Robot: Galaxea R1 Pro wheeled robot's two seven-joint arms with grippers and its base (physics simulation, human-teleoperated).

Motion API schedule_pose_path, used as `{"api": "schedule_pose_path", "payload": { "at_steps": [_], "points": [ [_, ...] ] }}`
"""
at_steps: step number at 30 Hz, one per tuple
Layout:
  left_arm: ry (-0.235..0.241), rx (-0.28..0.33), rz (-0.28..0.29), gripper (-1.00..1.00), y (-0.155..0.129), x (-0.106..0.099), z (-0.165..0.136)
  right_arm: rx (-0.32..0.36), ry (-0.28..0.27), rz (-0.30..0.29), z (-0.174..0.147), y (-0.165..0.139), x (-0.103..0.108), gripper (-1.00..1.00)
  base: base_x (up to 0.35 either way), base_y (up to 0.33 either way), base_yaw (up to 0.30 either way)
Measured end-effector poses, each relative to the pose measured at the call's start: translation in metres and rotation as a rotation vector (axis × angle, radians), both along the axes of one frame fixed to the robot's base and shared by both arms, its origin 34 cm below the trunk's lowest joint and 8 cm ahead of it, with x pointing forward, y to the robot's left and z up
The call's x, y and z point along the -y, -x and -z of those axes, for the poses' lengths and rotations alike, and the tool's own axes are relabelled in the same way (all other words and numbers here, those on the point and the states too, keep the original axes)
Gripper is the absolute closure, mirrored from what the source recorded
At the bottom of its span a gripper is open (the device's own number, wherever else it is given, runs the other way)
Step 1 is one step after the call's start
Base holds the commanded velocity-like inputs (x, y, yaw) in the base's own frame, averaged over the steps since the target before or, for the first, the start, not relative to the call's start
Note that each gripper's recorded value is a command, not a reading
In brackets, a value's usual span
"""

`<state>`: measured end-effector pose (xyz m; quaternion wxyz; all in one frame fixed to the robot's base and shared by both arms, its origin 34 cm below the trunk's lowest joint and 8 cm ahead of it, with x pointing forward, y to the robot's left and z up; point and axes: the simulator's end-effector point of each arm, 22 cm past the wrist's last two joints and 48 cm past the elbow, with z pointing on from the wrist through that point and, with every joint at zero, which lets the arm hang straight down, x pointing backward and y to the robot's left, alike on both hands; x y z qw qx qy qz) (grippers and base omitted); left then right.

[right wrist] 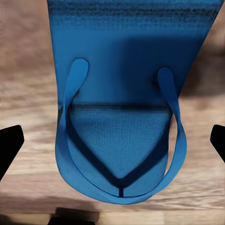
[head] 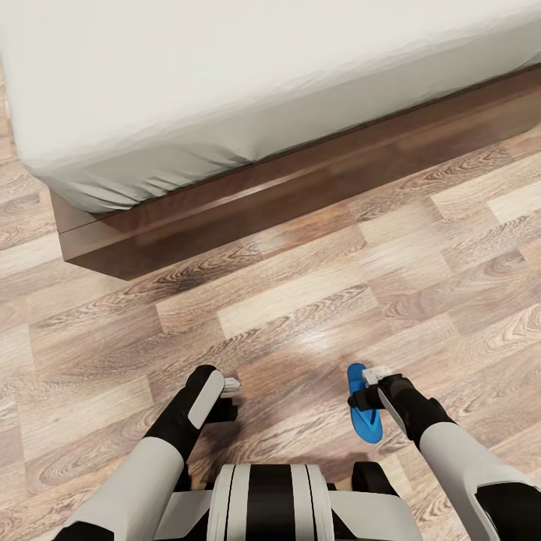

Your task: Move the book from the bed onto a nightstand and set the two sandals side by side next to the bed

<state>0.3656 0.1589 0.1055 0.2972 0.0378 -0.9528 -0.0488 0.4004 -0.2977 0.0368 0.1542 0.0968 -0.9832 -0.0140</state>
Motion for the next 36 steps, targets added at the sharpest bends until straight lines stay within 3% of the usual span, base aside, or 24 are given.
{"api": "schedule_pose_path", "payload": {
  "at_steps": [36],
  "points": [
    [-0.001, -0.029, 0.001, -1.0, 0.014, 0.0, 0.007, -0.027, -0.002, -0.006, 0.008, 0.012, 0.002, -1.0, 0.0, 0.0, 0.0]
  ]
}}
